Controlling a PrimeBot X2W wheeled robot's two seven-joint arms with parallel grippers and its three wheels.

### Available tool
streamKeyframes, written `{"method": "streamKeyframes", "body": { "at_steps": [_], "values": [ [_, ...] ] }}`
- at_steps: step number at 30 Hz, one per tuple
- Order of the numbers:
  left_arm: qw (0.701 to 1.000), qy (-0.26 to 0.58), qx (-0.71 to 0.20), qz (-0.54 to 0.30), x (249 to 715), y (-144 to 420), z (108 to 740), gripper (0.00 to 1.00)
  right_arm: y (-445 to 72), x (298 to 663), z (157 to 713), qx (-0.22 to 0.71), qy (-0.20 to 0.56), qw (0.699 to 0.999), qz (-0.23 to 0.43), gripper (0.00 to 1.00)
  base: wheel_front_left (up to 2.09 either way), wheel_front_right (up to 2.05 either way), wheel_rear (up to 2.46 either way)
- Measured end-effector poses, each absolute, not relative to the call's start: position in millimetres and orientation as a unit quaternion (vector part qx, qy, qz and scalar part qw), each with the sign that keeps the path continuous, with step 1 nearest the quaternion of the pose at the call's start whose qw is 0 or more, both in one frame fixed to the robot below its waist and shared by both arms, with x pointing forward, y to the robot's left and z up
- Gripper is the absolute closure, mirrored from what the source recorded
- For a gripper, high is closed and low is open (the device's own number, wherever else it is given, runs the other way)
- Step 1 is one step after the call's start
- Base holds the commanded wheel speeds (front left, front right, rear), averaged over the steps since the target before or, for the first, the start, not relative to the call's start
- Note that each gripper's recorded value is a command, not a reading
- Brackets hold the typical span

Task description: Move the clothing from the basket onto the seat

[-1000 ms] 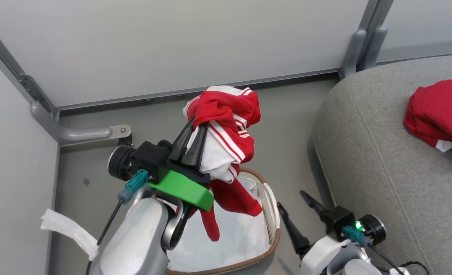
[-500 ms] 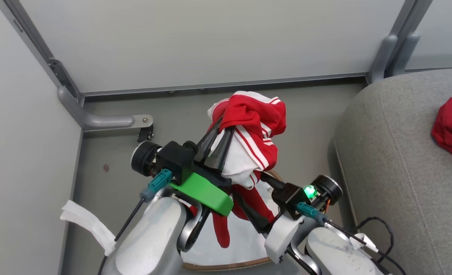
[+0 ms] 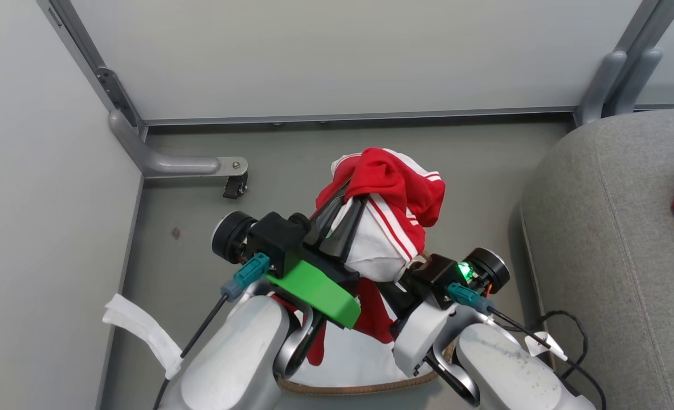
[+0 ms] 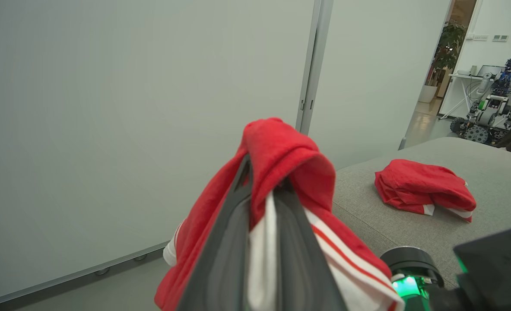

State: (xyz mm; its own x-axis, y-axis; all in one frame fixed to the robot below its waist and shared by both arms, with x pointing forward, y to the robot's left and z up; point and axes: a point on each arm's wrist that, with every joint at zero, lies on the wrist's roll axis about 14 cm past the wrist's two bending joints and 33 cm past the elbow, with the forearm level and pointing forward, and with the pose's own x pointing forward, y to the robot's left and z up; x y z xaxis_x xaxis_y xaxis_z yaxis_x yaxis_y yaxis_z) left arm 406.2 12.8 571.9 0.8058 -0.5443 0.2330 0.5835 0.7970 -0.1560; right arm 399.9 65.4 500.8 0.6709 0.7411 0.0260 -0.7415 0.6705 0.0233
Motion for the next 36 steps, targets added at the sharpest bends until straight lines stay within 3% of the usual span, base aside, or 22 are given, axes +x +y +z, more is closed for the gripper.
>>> {"method": "streamKeyframes", "body": {
  "at_steps": [2, 4, 18, 36],
  "values": [
    [0.946, -0.086, -0.111, -0.293, 409, 16, 570, 1.0, 64, 402, 499, 0.018, -0.005, 0.915, 0.403, 1.0, 0.0, 0.0, 0.0],
    [0.948, -0.082, -0.111, -0.287, 411, 19, 567, 0.0, 61, 404, 498, 0.021, -0.003, 0.918, 0.396, 1.0, 0.0, 0.0, 0.0],
    [0.956, -0.045, -0.095, -0.275, 422, 18, 535, 0.0, 6, 409, 503, 0.042, -0.015, 0.949, 0.313, 1.0, 0.0, 0.0, 0.0],
    [0.912, -0.006, -0.096, -0.399, 418, -75, 504, 0.0, -135, 389, 517, 0.045, -0.043, 0.992, 0.108, 1.0, 0.0, 0.0, 0.0]
  ]
}}
